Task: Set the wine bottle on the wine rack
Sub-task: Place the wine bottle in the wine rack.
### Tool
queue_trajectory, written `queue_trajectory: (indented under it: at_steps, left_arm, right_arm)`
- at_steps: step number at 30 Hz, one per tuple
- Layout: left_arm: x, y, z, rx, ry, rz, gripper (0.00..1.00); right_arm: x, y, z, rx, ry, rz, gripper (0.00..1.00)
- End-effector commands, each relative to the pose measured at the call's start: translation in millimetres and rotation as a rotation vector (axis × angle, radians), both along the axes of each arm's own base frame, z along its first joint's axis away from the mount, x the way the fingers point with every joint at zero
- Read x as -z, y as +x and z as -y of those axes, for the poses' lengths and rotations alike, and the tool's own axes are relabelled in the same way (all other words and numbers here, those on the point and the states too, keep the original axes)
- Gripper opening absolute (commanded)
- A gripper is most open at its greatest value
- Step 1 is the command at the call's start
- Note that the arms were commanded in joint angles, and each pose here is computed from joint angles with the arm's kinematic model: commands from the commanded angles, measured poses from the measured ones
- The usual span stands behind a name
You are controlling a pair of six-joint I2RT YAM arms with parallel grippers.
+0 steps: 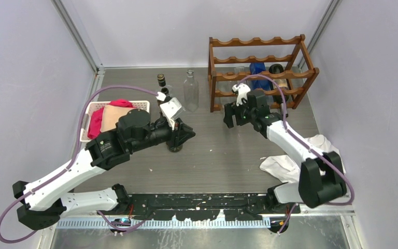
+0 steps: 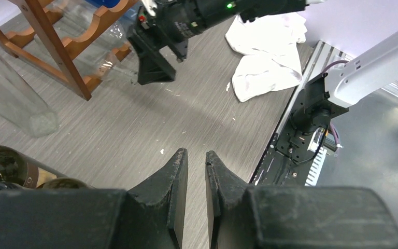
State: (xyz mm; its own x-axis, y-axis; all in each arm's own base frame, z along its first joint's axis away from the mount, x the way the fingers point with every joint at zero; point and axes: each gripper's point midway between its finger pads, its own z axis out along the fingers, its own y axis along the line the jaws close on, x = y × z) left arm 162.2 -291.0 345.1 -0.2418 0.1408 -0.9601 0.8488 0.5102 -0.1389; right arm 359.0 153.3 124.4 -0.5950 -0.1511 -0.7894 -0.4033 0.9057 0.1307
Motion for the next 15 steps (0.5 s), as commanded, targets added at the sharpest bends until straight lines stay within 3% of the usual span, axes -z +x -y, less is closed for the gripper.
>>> queue_trajectory:
  at_steps: [1,3,6,8,10,15]
  left_arm:
    - [-21.2,-7.7,-7.7,0.015,-0.07,0.032,0.2]
    - [-22.6,-9.0,-10.0,0.014,-0.077,0.038,0.2]
    - [-24.8,-9.3,-13.0,0.008,-0.083,0.044,0.2]
    - [-25.5,-9.9,-14.5,0.006,-0.085,0.044,0.2]
    - [-24.6,-10.5,-15.7,0.004,-0.083,0.043,0.21]
    - [-20.7,-8.2,-16.8,-0.006,-0.07,0.048,0.21]
  right_arm:
    - [-12.1,-41.0,-6.1,-0.38,-0.133,0.038,0.81]
    - [-1.2,-44.2,-7.1,-0.454,-0.187,0.037,0.7]
    - [9.1,-37.2,-9.8,-0.524,-0.254,-0.02,0.3]
    - [19.6,-35.4,-10.5,-0.561,-0.277,-0.093,0.11]
    - [28.0,-25.2,-10.5,-0.563,-0.3,-0.114,0.04]
    - [31.2,21.2,-9.7,-0.442,-0.354,-0.017,0.01]
